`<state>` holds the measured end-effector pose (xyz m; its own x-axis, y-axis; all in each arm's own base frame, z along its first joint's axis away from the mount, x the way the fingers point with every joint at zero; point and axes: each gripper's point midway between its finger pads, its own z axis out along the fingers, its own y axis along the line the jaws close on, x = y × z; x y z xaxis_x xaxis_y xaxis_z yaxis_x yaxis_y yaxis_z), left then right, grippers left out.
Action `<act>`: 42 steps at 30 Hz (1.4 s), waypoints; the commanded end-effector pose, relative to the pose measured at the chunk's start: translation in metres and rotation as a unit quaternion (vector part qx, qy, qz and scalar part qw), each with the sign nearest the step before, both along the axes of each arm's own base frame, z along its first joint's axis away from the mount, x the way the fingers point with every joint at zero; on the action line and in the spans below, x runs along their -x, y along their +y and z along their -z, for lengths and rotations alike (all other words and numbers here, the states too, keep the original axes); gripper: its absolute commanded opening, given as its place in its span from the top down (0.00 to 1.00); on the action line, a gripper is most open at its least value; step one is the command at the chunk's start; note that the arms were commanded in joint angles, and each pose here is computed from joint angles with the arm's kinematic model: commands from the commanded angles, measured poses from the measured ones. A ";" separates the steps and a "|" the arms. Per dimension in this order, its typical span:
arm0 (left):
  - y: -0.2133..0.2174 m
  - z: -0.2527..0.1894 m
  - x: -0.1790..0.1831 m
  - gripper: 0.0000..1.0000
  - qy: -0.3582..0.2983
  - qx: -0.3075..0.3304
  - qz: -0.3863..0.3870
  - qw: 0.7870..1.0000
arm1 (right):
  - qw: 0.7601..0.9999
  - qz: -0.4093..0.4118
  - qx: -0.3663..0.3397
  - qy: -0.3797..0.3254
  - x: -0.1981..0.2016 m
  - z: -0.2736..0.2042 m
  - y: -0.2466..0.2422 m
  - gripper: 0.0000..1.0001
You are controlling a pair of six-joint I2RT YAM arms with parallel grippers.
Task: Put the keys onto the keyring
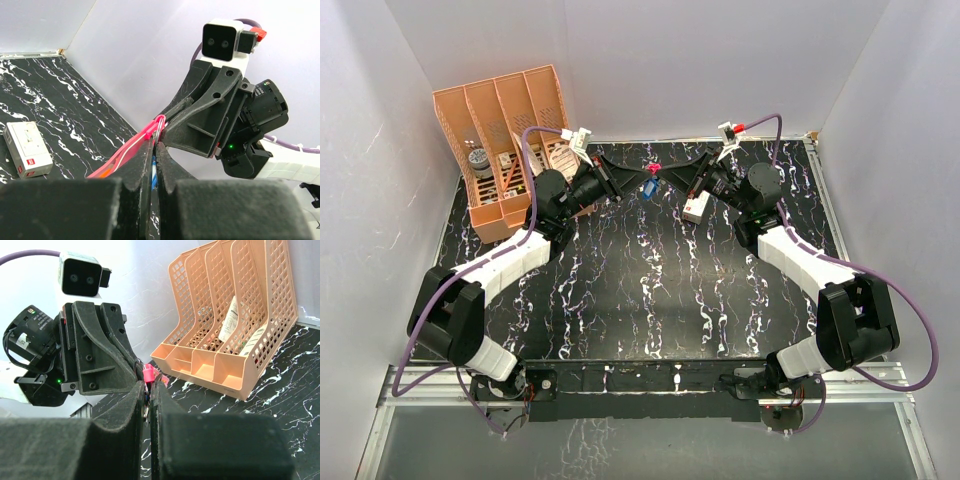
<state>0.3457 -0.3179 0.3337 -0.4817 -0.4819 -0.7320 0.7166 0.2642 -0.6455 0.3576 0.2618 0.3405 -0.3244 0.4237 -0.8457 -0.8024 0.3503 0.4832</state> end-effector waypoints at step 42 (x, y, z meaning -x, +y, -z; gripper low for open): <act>-0.009 0.029 0.011 1.00 0.071 -0.310 0.127 0.940 | 0.971 0.140 0.175 -0.081 0.025 0.053 -0.050 0.02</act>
